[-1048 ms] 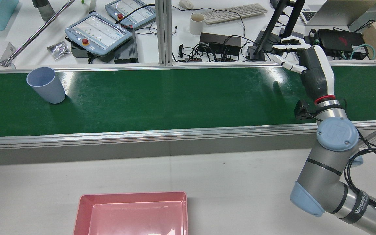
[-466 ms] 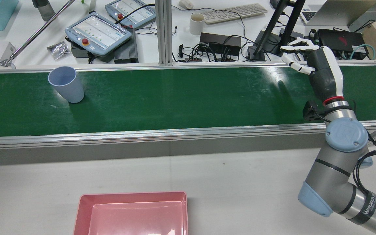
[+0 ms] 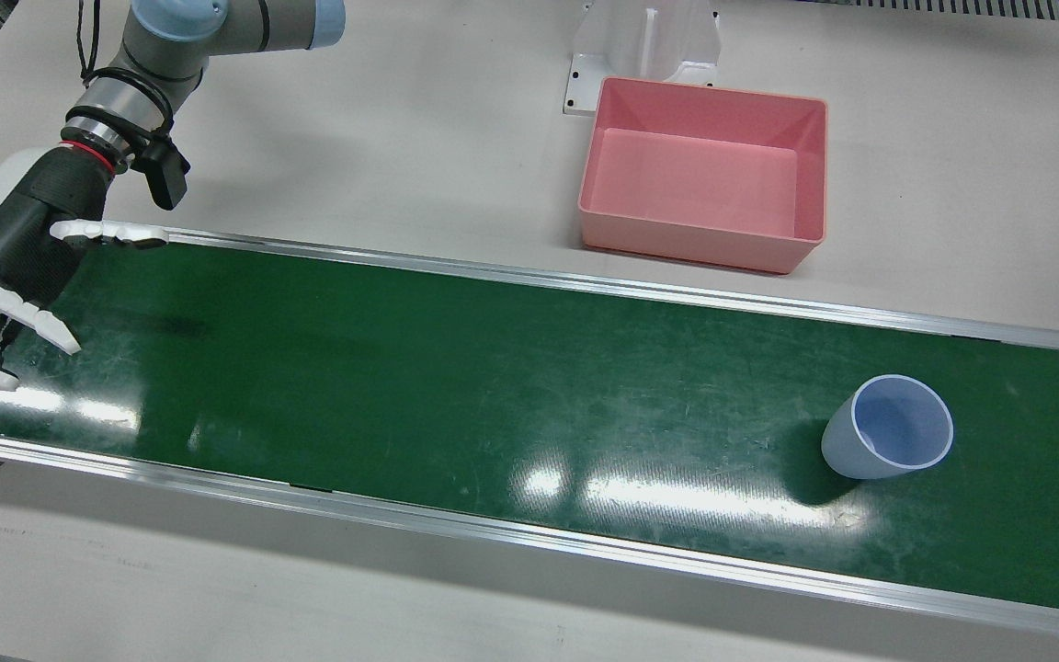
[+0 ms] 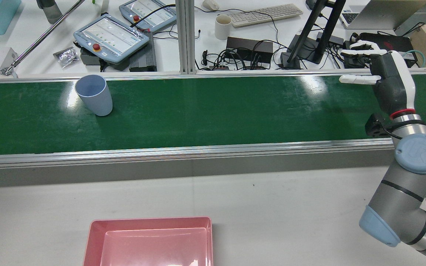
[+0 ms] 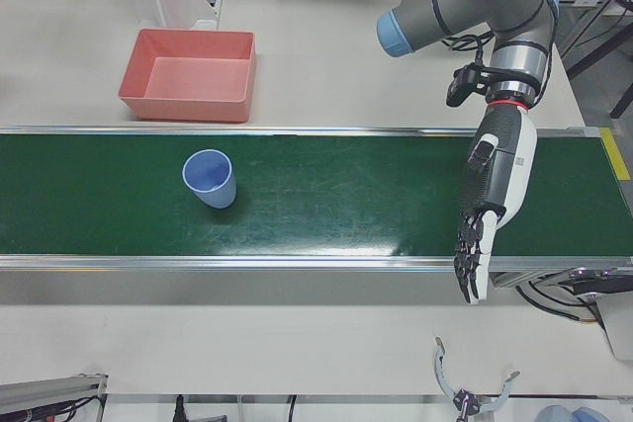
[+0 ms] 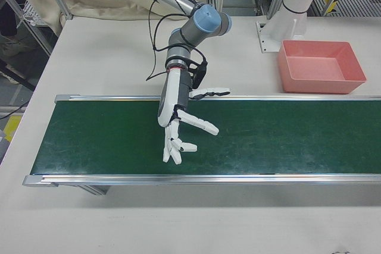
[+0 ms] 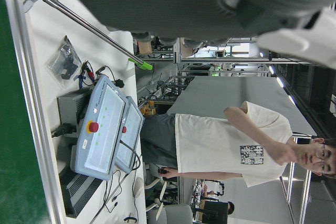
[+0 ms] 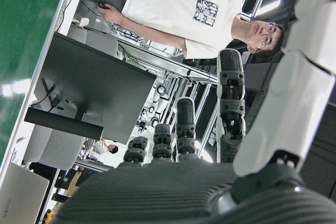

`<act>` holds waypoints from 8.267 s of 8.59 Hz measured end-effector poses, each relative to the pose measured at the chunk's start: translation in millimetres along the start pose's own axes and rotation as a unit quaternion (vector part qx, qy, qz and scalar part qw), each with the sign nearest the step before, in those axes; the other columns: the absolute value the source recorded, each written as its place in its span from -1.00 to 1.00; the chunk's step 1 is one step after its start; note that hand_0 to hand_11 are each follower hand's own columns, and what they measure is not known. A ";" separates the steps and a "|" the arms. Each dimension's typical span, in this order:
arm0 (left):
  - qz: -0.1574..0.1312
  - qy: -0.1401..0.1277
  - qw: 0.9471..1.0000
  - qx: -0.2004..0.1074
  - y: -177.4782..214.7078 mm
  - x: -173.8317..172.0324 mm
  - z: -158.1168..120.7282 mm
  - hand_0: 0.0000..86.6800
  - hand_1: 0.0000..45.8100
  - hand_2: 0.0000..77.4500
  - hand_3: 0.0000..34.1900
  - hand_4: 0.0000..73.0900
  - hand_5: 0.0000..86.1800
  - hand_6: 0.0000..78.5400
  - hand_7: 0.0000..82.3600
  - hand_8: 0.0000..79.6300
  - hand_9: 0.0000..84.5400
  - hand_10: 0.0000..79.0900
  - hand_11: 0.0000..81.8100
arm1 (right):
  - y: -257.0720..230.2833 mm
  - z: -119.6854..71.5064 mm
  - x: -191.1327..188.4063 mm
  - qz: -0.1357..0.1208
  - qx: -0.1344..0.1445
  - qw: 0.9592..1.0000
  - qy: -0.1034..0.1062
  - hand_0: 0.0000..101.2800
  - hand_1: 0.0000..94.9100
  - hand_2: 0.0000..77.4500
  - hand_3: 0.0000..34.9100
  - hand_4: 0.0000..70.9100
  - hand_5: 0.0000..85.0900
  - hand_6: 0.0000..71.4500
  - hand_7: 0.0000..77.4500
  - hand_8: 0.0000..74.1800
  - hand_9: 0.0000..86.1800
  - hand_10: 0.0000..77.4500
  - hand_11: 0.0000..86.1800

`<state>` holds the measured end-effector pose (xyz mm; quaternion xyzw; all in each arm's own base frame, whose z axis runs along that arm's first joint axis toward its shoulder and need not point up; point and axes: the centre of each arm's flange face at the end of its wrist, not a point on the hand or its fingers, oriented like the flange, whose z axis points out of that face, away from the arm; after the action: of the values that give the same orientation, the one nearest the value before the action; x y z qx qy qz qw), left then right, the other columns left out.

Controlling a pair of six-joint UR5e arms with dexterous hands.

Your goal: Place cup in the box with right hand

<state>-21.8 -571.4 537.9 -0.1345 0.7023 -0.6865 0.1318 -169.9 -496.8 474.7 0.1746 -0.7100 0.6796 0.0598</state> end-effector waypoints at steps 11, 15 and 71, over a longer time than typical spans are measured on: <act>0.000 0.000 1.000 0.000 0.2 0.5 -0.2 -1.00 -0.98 -0.99 -1.00 -1.00 -1.00 -1.00 -1.00 -1.00 -0.99 -1.00 -1.00 | -62.0 -9.3 -25.1 -0.018 0.012 1.000 -0.003 -0.28 -0.91 -0.56 -1.00 0.45 -0.99 -0.68 0.41 -0.85 -0.58 -0.80 -0.77; 0.000 0.000 1.000 0.000 0.1 0.2 -0.1 -1.00 -0.98 -0.99 -1.00 -1.00 -1.00 -1.00 -1.00 -1.00 -0.99 -1.00 -1.00 | -73.3 -8.2 -23.1 -0.026 0.016 1.000 0.001 -0.35 -0.90 -0.14 -1.00 0.46 -0.99 -0.66 0.46 -0.84 -0.57 -0.70 -0.68; 0.000 0.000 1.000 0.000 0.1 -0.2 0.1 -1.00 -0.98 -0.99 -1.00 -1.00 -1.00 -1.00 -1.00 -1.00 -1.00 -1.00 -1.00 | 164.9 -91.8 -61.5 -0.063 -0.205 0.974 0.069 0.04 -0.80 -0.54 -1.00 0.43 -0.97 -0.44 0.82 -0.47 -0.06 -0.68 -0.57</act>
<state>-21.6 -571.4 537.8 -0.1346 0.7024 -0.6864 0.1320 -180.8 -393.4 305.5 0.1556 -0.8159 0.5249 0.1860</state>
